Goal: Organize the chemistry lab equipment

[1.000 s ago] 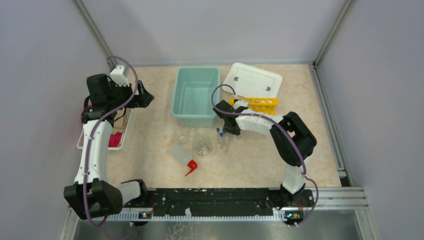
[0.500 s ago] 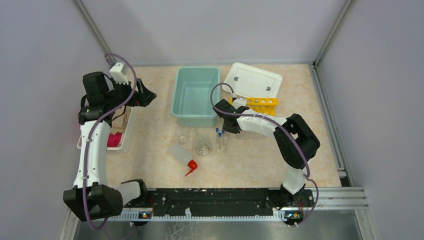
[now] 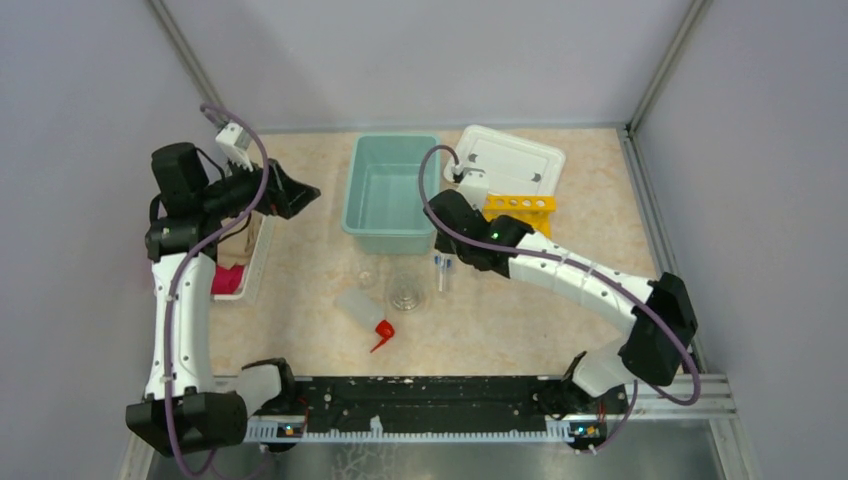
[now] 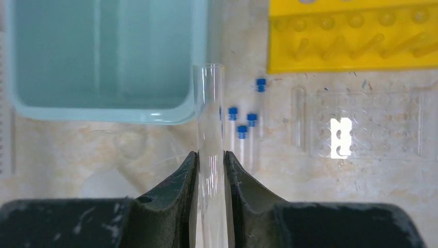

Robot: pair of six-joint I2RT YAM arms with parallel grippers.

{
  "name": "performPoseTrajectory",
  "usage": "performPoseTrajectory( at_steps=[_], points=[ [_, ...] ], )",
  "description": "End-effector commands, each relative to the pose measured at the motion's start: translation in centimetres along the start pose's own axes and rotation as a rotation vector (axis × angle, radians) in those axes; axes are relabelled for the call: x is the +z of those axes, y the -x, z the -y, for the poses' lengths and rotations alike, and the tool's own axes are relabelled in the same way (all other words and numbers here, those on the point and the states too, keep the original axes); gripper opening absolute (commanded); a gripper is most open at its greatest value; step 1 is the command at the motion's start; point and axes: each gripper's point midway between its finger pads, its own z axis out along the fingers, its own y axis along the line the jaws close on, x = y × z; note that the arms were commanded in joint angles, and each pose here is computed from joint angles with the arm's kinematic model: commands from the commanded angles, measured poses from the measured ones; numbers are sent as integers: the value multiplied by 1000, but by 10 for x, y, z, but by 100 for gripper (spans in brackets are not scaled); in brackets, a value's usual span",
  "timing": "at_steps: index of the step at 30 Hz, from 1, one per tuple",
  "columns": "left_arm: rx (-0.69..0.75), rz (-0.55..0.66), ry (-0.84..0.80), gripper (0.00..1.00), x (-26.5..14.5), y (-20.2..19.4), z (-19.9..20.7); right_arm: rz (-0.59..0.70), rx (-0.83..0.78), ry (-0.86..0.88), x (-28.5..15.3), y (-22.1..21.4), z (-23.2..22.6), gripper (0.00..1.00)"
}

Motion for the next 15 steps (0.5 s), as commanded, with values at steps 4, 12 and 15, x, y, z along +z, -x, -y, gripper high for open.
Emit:
performPoseTrajectory(
  at_steps=[4,12,15],
  points=[
    [-55,-23,-236,99,-4,-5,46,234,37,198,-70,83,-63,0],
    [-65,-154,-426,99,22,-43,112,368,78,335,-96,126,-124,0],
    [-105,-173,-459,99,25,-49,121,398,78,371,-106,133,-138,0]
  ],
)
